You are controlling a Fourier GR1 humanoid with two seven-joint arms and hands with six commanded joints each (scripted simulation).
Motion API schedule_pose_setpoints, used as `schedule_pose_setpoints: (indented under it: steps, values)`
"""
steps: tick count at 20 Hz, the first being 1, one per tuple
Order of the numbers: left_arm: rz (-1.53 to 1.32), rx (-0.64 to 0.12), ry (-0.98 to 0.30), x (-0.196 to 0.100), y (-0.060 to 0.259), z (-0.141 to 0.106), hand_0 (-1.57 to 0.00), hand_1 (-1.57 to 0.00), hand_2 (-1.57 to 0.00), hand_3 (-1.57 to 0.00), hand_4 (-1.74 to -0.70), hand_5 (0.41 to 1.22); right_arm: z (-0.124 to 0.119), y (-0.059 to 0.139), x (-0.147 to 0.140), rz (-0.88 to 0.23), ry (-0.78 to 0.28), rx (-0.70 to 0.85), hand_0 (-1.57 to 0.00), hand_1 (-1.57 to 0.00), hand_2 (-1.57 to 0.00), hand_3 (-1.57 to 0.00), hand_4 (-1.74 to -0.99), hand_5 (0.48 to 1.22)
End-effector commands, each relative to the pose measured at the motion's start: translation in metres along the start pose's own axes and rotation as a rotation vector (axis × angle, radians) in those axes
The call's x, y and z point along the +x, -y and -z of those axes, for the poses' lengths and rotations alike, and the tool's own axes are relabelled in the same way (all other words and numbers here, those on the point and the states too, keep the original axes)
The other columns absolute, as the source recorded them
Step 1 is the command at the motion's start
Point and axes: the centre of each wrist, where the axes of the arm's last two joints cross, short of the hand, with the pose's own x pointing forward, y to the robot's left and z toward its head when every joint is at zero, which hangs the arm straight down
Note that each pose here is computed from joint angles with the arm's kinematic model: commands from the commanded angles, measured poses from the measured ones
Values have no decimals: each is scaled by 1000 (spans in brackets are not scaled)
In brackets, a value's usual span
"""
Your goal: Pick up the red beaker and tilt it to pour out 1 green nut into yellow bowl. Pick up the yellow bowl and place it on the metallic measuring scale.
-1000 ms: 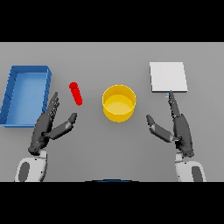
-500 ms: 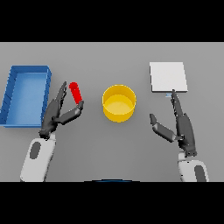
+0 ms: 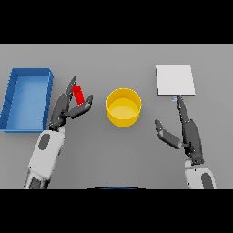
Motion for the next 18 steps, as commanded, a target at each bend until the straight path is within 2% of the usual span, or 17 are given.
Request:
schedule_pose_setpoints:
  steps: [1,4,10,11,12,13,14,15,17,18]
  values:
    - [4,0,6,4,0,5,1,1,1,1,-1290,684,3,0,1,9,-2,0,1,1,1,1,-1269,643]
    - [6,-10,-6,3,-2,11,1,1,1,1,-1289,683,0,4,-1,14,-4,-12,1,1,1,1,-1265,638]
    - [-46,-12,13,-3,5,22,1,1,0,1,-1348,704,3,1,0,6,-13,-10,1,1,1,1,-1261,641]
    - [-64,4,18,-3,5,25,1,-26,-67,-31,-1378,724,4,4,1,7,-5,-12,1,1,1,1,-1259,642]
    - [-86,16,20,-2,8,26,-119,-146,-182,-124,-1410,750,3,4,2,5,-4,-13,1,1,1,1,-1260,642]
    - [-104,25,14,-1,9,29,-285,-328,-364,-292,-1449,783,3,5,2,-1,0,-15,1,1,1,1,-1258,644]
    - [-101,38,-11,-2,9,32,-441,-481,-523,-547,-1448,871,2,5,0,-1,-6,-15,1,1,1,1,-1257,645]
    - [-86,43,-8,0,11,32,-662,-699,-733,-724,-1500,941,0,4,0,-5,-6,-17,1,1,1,1,-1255,644]
    - [-55,29,-4,3,12,35,-989,-1013,-1034,-926,-1575,1042,-3,3,-3,-2,-2,-13,1,1,1,1,-1254,645]
    - [-45,14,17,0,11,34,-1106,-1125,-1142,-974,-1603,1078,-1,1,0,3,-5,-18,1,1,1,1,-1252,644]
